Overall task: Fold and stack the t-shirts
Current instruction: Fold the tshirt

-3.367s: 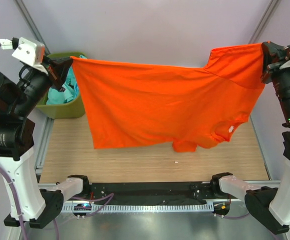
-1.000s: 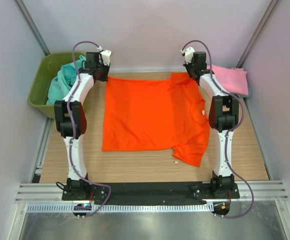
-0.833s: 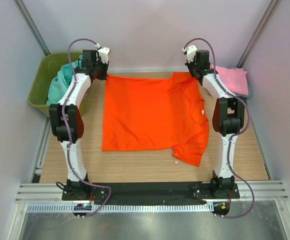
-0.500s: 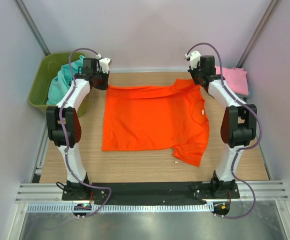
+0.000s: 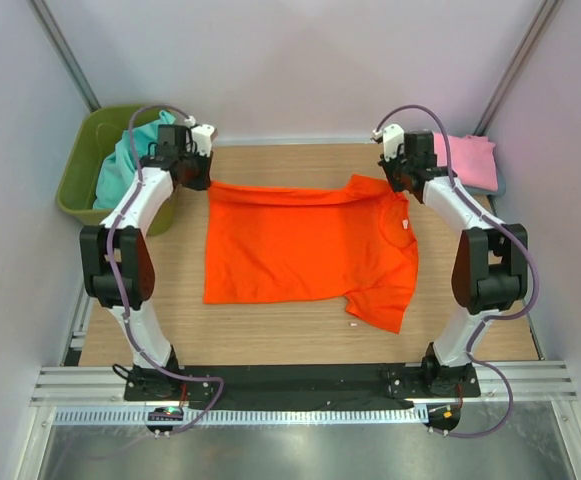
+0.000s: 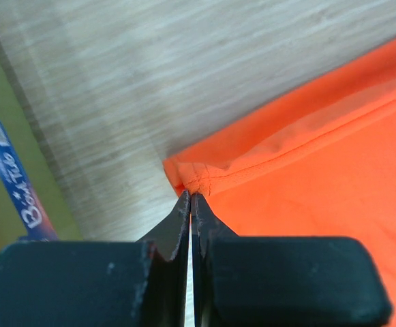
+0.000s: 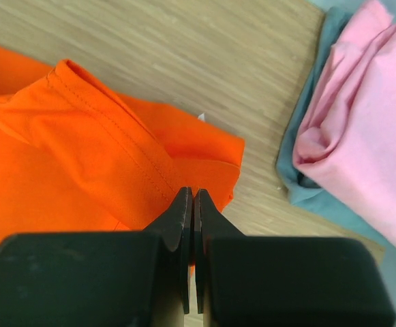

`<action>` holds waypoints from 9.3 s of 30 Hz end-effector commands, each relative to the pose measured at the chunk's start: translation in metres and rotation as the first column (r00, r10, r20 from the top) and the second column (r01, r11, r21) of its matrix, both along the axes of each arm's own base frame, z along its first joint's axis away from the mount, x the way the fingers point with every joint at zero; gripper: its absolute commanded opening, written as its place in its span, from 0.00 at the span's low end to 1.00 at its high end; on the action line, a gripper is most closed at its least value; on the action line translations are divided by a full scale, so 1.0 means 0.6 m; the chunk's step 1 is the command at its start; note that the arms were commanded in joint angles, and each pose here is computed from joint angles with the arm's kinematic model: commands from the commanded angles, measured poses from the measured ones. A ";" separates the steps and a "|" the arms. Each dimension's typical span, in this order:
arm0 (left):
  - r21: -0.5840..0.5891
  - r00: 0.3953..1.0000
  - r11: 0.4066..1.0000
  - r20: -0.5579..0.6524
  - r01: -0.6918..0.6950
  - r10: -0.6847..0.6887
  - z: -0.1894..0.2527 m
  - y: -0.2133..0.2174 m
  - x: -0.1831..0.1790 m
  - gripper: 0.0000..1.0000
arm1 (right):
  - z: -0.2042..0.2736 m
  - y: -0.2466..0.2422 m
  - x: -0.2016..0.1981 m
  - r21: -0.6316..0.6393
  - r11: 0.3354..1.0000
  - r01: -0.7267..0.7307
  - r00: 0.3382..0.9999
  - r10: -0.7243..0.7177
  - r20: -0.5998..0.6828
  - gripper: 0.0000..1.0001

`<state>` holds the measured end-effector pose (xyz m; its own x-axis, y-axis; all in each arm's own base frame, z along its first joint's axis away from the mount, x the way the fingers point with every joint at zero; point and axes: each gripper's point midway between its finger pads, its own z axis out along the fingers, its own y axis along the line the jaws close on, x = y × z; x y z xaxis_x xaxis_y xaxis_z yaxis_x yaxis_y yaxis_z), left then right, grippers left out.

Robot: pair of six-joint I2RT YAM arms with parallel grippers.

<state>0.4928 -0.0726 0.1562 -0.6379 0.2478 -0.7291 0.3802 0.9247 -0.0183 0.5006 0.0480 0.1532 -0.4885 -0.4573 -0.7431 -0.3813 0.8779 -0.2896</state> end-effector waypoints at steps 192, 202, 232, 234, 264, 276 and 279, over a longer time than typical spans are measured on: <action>0.311 0.940 0.947 -0.295 -0.075 0.172 -0.065 -0.030 -0.155 0.98 | -0.229 0.063 -0.426 -0.144 0.481 -0.865 0.494 0.765 -0.413 0.44; 0.274 0.897 0.960 -0.410 -0.050 0.164 -0.088 -0.025 -0.246 0.85 | -0.149 0.068 -0.405 -0.178 0.535 -0.826 0.561 0.747 -0.355 0.02; 0.125 0.665 0.987 -0.730 -0.097 0.158 -0.214 0.012 -0.289 0.31 | -0.086 0.085 -0.341 -0.211 0.632 -0.746 0.666 0.696 -0.268 0.01; 0.123 0.660 0.987 -0.734 -0.103 0.160 -0.216 0.014 -0.289 0.25 | -0.086 0.085 -0.339 -0.213 0.632 -0.745 0.667 0.696 -0.267 0.01; 0.109 0.736 0.991 -0.665 -0.076 0.130 -0.122 0.018 -0.262 0.00 | -0.026 0.073 -0.308 -0.250 0.748 -0.615 0.788 0.593 -0.166 0.01; 0.105 0.756 0.994 -0.652 0.007 0.063 -0.079 0.011 -0.235 0.00 | 0.079 0.061 -0.205 -0.300 0.838 -0.456 0.873 0.486 0.030 0.02; 0.109 0.762 0.994 -0.645 0.021 0.055 -0.075 0.011 -0.220 0.00 | 0.089 0.055 -0.167 -0.316 0.849 -0.424 0.885 0.462 0.053 0.01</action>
